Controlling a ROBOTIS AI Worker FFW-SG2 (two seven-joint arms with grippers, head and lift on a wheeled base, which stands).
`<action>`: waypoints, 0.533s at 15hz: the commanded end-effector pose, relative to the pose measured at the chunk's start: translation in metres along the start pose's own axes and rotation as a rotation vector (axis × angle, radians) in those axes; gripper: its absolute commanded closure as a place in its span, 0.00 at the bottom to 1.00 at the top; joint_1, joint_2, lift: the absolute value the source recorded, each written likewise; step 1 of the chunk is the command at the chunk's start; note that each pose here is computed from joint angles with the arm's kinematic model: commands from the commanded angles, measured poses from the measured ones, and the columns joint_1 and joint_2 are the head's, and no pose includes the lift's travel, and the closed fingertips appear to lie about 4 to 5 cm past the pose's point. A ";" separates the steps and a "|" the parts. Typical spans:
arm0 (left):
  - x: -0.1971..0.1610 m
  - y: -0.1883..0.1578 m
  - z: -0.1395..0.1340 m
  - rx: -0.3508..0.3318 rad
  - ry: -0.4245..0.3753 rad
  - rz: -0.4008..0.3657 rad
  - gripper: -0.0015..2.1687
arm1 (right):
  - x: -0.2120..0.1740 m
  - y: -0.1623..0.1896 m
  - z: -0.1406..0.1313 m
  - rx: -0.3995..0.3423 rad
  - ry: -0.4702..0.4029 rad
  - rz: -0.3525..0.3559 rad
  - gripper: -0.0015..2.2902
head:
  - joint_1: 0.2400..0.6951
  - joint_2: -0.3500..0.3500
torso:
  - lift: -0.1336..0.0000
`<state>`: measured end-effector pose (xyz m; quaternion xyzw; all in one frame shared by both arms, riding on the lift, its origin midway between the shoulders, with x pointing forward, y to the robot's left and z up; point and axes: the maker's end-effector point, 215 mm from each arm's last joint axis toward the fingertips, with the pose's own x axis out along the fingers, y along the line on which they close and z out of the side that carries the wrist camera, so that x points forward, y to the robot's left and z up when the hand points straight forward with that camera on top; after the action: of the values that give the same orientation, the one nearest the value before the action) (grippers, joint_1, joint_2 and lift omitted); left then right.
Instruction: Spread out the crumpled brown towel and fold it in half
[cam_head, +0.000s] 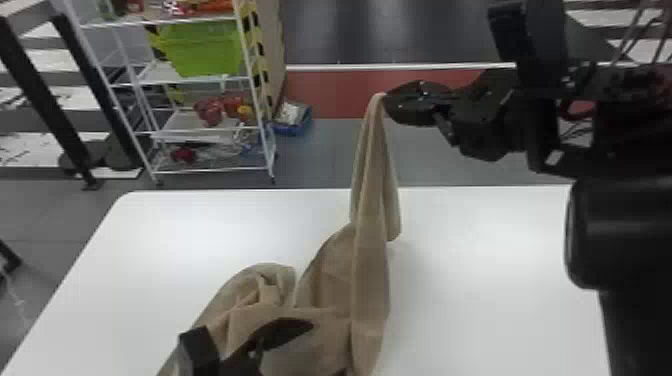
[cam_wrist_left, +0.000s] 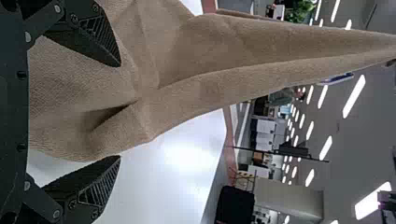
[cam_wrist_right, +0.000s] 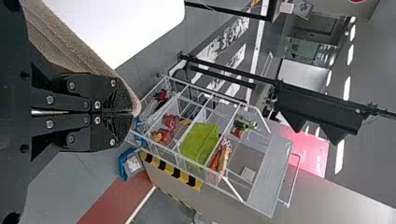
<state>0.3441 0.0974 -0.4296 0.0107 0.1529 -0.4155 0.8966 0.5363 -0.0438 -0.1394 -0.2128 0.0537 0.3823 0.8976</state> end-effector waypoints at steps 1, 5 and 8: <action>0.009 -0.005 -0.015 -0.002 0.033 -0.009 0.10 | -0.001 -0.003 0.005 -0.004 -0.007 -0.004 0.62 | 1.00 0.60 | 0.09; 0.026 0.005 -0.035 0.022 0.098 0.025 0.22 | -0.003 -0.002 0.005 -0.001 -0.009 -0.006 0.62 | 1.00 0.58 | 0.09; 0.022 0.012 -0.041 0.017 0.118 0.043 0.55 | -0.005 -0.005 0.007 0.003 -0.014 -0.008 0.62 | 1.00 0.58 | 0.09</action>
<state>0.3548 0.0926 -0.4745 0.0491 0.1984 -0.4005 0.8932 0.5359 -0.0462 -0.1315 -0.2103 0.0482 0.3804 0.8993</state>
